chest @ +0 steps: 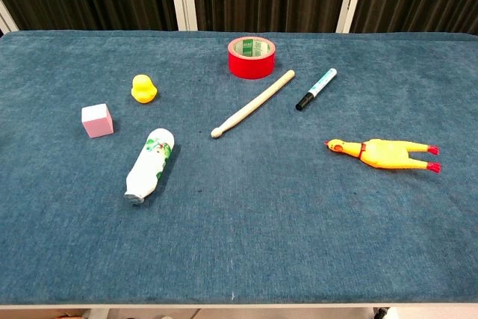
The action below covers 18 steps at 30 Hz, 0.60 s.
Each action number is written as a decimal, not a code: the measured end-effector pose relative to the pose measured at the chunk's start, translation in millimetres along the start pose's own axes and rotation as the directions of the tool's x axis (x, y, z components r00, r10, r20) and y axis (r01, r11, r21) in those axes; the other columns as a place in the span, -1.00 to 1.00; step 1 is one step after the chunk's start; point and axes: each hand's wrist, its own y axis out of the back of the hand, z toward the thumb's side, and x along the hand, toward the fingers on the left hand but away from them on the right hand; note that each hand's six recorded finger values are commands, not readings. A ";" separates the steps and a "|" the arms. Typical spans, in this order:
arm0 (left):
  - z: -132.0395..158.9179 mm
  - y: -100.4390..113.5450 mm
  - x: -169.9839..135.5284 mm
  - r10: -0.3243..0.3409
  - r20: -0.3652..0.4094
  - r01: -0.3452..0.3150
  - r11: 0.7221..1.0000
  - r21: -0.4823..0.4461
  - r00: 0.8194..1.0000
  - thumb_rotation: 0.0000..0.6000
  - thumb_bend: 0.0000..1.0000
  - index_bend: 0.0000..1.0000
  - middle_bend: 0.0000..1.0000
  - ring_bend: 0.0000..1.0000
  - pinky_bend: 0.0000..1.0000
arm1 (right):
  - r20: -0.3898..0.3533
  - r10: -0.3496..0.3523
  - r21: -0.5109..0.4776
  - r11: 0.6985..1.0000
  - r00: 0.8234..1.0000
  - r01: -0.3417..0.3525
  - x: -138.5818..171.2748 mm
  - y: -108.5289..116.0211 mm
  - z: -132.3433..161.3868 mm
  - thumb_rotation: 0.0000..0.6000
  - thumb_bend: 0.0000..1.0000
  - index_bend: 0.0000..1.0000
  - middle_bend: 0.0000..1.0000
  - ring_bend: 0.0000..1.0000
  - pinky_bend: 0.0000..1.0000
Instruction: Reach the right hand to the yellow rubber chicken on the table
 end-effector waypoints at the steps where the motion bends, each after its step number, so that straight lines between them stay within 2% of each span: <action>1: -0.1 0.2 -0.2 0.001 0.000 -0.001 1.000 0.000 1.000 1.00 -0.42 -0.81 -1.00 -0.99 -0.81 | 0.001 0.000 0.000 1.000 1.000 0.000 0.0 0.0 -0.1 1.00 -0.52 -1.00 -0.90 -0.97 -0.93; 11: -1.5 1.1 -1.1 0.004 -0.005 -0.004 1.000 0.001 1.000 1.00 -0.42 -0.81 -1.00 -0.99 -0.81 | 0.003 0.004 -0.003 1.000 1.000 -0.004 -0.4 -0.1 -0.8 1.00 -0.52 -1.00 -0.90 -0.97 -0.93; 18: -1.6 1.0 -2.1 0.003 -0.010 -0.003 1.000 0.001 1.000 1.00 -0.41 -0.81 -1.00 -0.99 -0.81 | 0.030 0.014 0.024 1.000 0.999 -0.014 -1.9 -4.9 2.9 1.00 -0.52 -1.00 -0.89 -0.86 -0.93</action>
